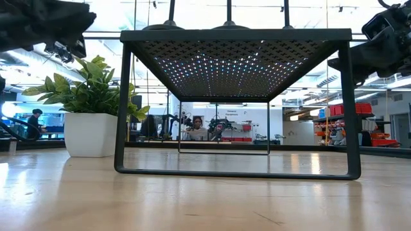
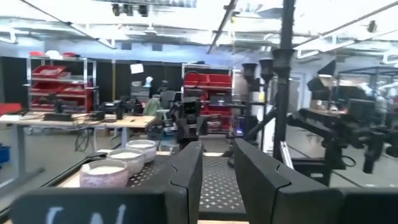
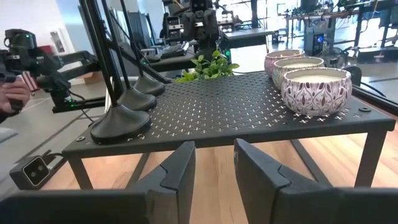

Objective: Pick & Place candle stick holders
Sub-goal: Return to Home Position

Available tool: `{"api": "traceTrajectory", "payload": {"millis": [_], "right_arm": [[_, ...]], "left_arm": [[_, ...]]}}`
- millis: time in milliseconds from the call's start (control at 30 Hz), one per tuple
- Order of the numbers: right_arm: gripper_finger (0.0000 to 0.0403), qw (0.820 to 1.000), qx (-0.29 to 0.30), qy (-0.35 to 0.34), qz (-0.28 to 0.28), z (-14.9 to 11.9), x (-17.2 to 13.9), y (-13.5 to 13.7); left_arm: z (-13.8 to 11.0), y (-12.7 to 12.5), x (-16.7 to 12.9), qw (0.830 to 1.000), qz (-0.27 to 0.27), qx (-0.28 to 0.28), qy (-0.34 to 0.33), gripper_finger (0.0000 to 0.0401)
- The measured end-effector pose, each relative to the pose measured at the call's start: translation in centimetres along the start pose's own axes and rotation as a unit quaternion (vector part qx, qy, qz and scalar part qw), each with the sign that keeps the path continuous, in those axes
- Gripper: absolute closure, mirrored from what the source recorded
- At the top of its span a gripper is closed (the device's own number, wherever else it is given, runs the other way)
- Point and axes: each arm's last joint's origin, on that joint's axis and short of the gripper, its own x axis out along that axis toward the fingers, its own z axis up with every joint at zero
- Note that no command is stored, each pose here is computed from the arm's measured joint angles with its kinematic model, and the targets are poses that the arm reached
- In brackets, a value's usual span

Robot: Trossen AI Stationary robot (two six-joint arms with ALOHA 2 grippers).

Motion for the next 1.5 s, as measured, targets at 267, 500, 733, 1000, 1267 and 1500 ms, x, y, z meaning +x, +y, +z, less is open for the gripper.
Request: {"api": "traceTrajectory", "payload": {"millis": [267,500,733,1000,1267,1500], "right_arm": [[0.0292,1.000,0.000,-0.002,-0.001,0.0,0.0,0.0],[0.0292,1.000,0.000,-0.002,-0.001,0.0,0.0,0.0],[0.0292,1.000,0.000,-0.002,-0.001,0.0,0.0,0.0],[0.0292,1.000,0.000,-0.002,-0.001,0.1,0.0,0.0],[0.0292,1.000,0.000,-0.002,-0.001,0.1,0.0,0.0],[0.0292,1.000,0.000,-0.002,0.000,0.1,0.0,0.0]], "left_arm": [[0.4,-0.1,0.0,0.998,-0.015,-0.057,-0.022,0.0307],[0.4,-0.1,0.0,0.997,-0.015,-0.071,-0.020,0.0307],[0.4,-0.1,0.0,0.997,-0.015,-0.071,-0.020,0.0307],[0.4,0.3,0.0,0.998,0.004,-0.065,-0.024,0.0307],[0.5,0.7,0.1,0.998,0.023,-0.059,-0.028,0.0307],[0.5,1.3,0.1,0.997,0.056,-0.047,-0.031,0.0307]]}}
